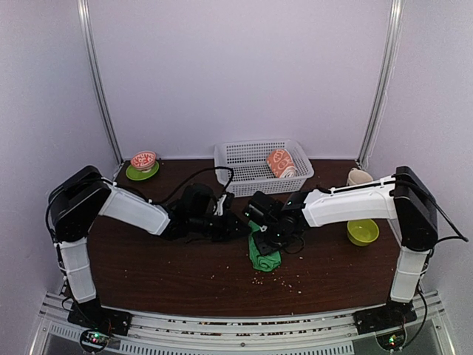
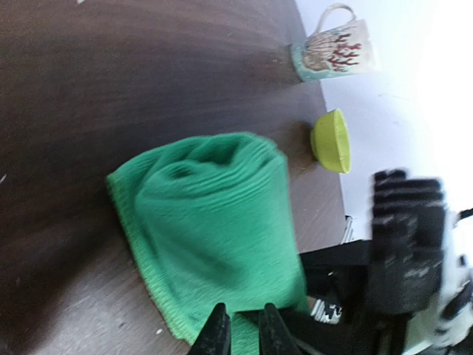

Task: Roll the towels
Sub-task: Roll the towel at the center of the board, then pick up the towel from the center of the board, then move the bin to the center of the board.

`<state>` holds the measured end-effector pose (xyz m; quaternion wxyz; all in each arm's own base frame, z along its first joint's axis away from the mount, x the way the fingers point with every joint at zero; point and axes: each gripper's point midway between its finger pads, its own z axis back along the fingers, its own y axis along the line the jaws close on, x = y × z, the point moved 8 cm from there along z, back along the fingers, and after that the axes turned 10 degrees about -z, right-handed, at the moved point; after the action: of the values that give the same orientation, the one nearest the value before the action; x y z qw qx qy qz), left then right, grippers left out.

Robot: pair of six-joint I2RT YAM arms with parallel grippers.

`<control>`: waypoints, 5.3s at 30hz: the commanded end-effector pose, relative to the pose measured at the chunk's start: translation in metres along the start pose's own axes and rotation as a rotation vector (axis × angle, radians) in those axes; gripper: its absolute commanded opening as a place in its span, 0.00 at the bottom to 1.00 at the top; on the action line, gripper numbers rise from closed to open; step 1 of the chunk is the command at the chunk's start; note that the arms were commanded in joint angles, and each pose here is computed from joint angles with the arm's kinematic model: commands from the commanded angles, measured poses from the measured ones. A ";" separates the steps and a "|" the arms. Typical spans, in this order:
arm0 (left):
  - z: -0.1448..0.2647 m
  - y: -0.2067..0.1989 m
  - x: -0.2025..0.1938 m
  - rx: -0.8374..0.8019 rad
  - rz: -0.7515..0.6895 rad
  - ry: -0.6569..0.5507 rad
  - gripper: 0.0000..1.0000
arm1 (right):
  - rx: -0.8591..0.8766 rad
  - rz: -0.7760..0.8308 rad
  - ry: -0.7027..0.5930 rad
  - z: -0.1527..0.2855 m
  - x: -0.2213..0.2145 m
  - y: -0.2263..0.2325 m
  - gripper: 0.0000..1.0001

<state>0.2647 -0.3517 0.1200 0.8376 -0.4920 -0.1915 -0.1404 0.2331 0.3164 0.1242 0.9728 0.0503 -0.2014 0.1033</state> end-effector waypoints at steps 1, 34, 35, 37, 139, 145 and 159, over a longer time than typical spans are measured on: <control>-0.007 -0.020 0.025 -0.111 -0.075 -0.050 0.16 | -0.115 0.034 0.054 -0.013 -0.012 -0.015 0.32; -0.049 0.041 0.006 -0.071 0.059 0.049 0.16 | 0.499 -0.328 -0.053 0.028 0.011 -0.036 0.82; -0.048 0.042 0.005 -0.066 0.061 0.045 0.16 | 0.505 -0.335 -0.052 0.026 0.012 -0.036 0.83; -0.047 0.046 0.003 -0.058 0.067 0.047 0.16 | 0.512 -0.341 -0.041 0.021 0.014 -0.034 0.85; 0.107 0.015 0.130 0.549 -0.193 -0.314 0.19 | 0.234 -0.283 -0.245 -0.039 0.270 -0.091 0.00; 0.112 0.012 0.132 0.545 -0.195 -0.328 0.19 | 0.246 -0.282 -0.196 -0.033 0.254 -0.085 0.00; 0.129 0.006 0.121 0.534 -0.187 -0.338 0.19 | 0.283 -0.301 -0.070 -0.006 0.160 -0.066 0.00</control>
<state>0.3545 -0.2486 0.2145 0.8887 -0.2379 -0.3821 -0.0869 0.4254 0.2736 0.1785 0.9540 0.2001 -0.2222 -0.0216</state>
